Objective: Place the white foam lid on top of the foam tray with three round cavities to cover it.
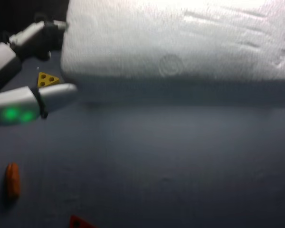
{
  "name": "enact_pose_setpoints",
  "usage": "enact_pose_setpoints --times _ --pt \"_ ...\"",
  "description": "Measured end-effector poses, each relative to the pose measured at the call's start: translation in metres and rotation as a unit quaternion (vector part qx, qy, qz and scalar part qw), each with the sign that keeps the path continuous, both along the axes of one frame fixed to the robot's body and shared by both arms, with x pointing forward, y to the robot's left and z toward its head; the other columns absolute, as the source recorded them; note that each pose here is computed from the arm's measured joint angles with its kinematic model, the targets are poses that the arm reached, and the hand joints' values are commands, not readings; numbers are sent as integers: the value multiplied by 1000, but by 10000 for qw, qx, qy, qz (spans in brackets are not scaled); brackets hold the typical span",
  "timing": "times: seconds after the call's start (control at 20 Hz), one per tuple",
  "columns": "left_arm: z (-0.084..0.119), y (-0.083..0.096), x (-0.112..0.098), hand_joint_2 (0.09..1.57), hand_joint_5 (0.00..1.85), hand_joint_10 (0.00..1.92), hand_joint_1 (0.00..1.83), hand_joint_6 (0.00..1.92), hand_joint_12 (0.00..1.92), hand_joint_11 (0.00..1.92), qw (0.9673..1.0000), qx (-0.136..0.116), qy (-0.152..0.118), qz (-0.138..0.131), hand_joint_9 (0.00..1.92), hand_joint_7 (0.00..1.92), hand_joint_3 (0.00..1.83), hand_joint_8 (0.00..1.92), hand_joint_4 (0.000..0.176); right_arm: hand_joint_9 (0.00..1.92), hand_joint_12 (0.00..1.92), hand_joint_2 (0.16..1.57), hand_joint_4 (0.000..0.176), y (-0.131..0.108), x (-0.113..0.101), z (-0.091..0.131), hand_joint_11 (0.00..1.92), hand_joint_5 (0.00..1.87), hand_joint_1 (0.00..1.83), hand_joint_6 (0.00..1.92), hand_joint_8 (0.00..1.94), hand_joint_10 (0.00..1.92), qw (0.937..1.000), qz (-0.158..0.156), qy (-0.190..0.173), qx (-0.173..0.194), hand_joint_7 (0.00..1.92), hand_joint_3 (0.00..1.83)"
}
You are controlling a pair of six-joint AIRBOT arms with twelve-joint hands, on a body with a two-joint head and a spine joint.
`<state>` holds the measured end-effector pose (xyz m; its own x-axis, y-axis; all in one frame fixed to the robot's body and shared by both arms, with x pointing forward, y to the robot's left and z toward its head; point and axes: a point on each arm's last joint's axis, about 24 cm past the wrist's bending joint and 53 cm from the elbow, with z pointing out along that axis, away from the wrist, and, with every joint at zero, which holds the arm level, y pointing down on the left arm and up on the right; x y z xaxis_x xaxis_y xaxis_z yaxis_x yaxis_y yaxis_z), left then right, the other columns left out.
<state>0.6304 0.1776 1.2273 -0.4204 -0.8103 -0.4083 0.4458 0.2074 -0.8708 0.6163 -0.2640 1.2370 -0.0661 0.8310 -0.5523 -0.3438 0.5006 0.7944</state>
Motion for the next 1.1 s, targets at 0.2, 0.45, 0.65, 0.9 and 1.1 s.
enact_pose_setpoints --times 0.2,0.45,0.65,0.9,1.1 --pt "4 -2 19 1171 0 1116 527 836 1601 0 10000 21 -27 72 0 182 0 552 0 12 1777 1189 0 -4 14 19 0 52 382 421 18 981 9997 -72 -243 -16 344 0" --pt "14 3 46 1138 169 961 584 570 1590 0 9997 18 -96 244 30 337 0 181 0 62 1819 1209 0 2 47 35 25 0 487 560 91 1128 9994 -62 -344 73 340 1" --pt "21 7 65 1118 162 1211 631 667 1911 0 9990 -105 -124 407 0 47 0 921 0 0 1631 1181 0 10 69 42 0 0 615 240 14 630 9995 -7 -289 95 148 0" --pt "33 2 86 1132 160 674 608 549 1647 0 9987 -117 -177 469 0 144 0 252 0 0 1016 1184 0 9 95 47 0 37 667 36 7 237 9996 -80 -193 191 94 2" --pt "35 -1 110 1141 171 177 580 371 1417 0 9983 -51 -75 577 0 85 0 13 0 0 905 1218 0 10 110 60 0 58 665 26 0 153 9995 -123 -232 172 61 2"
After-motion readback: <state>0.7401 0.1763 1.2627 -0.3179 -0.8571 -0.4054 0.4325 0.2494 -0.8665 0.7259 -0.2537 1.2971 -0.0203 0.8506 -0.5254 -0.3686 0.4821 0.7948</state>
